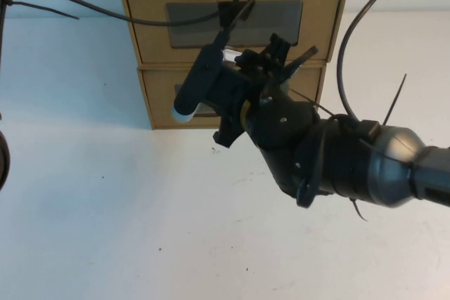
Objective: Open the shoe box
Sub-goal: 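Pull the top drawer of the cardboard box fully open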
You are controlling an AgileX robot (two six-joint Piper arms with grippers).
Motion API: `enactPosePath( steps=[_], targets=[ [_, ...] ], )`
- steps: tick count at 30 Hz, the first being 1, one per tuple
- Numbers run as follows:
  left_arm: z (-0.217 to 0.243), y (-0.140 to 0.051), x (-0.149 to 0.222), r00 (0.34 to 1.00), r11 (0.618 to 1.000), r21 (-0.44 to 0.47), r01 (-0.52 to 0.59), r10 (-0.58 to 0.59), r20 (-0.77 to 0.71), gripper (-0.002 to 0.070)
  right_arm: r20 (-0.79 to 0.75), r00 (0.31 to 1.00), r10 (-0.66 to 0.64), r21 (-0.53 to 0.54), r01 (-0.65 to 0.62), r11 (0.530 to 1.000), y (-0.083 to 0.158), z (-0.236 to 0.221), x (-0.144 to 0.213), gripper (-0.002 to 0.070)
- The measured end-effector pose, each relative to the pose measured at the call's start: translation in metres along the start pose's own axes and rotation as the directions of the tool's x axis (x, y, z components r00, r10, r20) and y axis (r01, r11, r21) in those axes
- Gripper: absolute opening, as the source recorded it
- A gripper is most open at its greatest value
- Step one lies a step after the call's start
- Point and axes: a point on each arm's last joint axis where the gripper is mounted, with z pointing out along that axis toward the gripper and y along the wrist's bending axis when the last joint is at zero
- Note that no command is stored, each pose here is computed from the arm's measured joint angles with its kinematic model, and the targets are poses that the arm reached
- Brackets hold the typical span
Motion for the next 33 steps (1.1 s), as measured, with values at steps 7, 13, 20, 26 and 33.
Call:
enactPosePath(
  steps=[7, 13, 20, 26, 33],
  targets=[
    [0.0, 0.0, 0.0, 0.999, 0.999, -0.003, 0.035, -0.035, -0.001, -0.0005, -0.015, 1.0, -0.004, 0.031, 0.004, 1.0, -0.002, 0.017, -0.001, 0.0306],
    [0.0, 0.0, 0.0, 0.998, 0.998, -0.002, 0.056, -0.056, -0.002, -0.0005, -0.032, 0.999, -0.016, 0.034, 0.017, 0.999, -0.016, 0.03, 0.011, 0.0265],
    [0.0, 0.0, 0.0, 0.998, 0.998, -0.002, 0.059, -0.059, -0.002, -0.0005, -0.017, 1.0, -0.025, 0.012, 0.025, 1.0, -0.022, 0.035, 0.014, 0.0259],
    [0.0, 0.0, 0.0, 0.998, 0.998, -0.002, 0.061, -0.061, -0.002, -0.0005, 0.021, 0.995, -0.103, -0.035, 0.103, 0.994, -0.017, 0.035, 0.011, 0.0259],
    [0.0, 0.0, 0.0, 0.998, 0.998, -0.002, 0.062, -0.062, -0.002, -0.0005, 0.017, 0.985, -0.171, -0.041, 0.171, 0.984, -0.013, 0.039, 0.013, 0.0258]
  ],
)
